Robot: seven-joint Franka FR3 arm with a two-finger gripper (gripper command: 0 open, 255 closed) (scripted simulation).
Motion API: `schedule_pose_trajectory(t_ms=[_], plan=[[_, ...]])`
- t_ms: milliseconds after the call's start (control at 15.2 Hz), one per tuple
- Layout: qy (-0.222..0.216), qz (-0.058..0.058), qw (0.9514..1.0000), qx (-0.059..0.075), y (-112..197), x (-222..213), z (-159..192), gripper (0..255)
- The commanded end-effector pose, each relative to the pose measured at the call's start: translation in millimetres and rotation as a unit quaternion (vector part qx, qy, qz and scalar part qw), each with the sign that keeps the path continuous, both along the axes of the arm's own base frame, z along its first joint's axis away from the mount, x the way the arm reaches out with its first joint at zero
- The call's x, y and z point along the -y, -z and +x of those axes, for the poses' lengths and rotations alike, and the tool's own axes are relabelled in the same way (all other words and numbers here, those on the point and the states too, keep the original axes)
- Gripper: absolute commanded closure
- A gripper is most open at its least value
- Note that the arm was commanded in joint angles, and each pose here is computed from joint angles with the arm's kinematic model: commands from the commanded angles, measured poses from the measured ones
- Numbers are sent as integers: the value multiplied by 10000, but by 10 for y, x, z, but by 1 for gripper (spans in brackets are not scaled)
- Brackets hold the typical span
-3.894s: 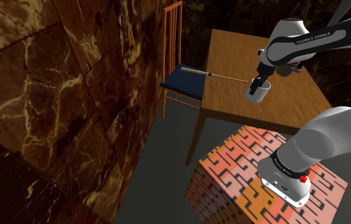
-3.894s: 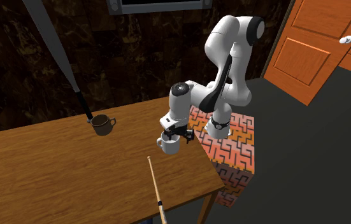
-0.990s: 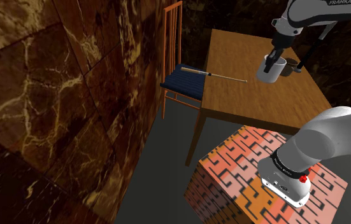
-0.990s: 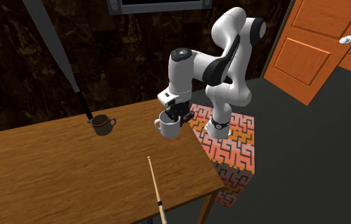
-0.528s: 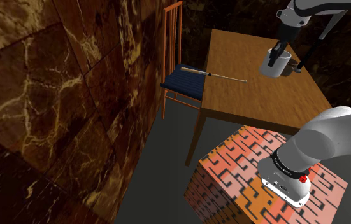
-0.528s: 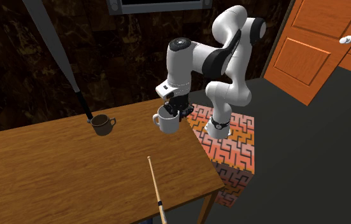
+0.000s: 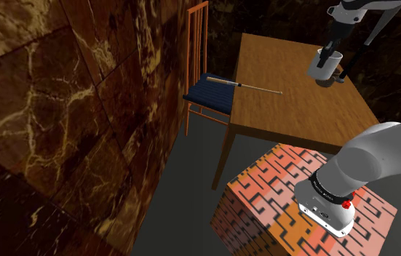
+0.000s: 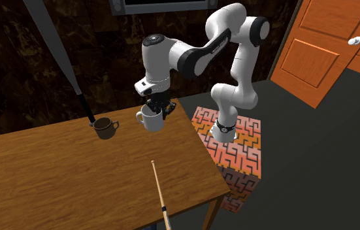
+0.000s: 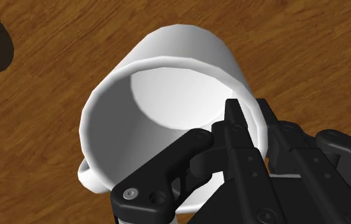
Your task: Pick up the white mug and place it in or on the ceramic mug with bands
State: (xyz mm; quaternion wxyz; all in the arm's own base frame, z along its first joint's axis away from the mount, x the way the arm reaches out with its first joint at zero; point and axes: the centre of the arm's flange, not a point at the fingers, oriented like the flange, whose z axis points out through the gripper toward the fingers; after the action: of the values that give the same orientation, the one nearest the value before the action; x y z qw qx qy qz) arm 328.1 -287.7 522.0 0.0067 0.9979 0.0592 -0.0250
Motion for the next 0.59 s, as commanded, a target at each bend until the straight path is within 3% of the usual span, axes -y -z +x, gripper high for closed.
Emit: schedule_pose_trajectory(t_ms=[0, 528], plan=[[-7, -7, 10000, 0, -33, 270, 11, 255], [-7, -7, 10000, 0, -87, 1323, 70, 255]])
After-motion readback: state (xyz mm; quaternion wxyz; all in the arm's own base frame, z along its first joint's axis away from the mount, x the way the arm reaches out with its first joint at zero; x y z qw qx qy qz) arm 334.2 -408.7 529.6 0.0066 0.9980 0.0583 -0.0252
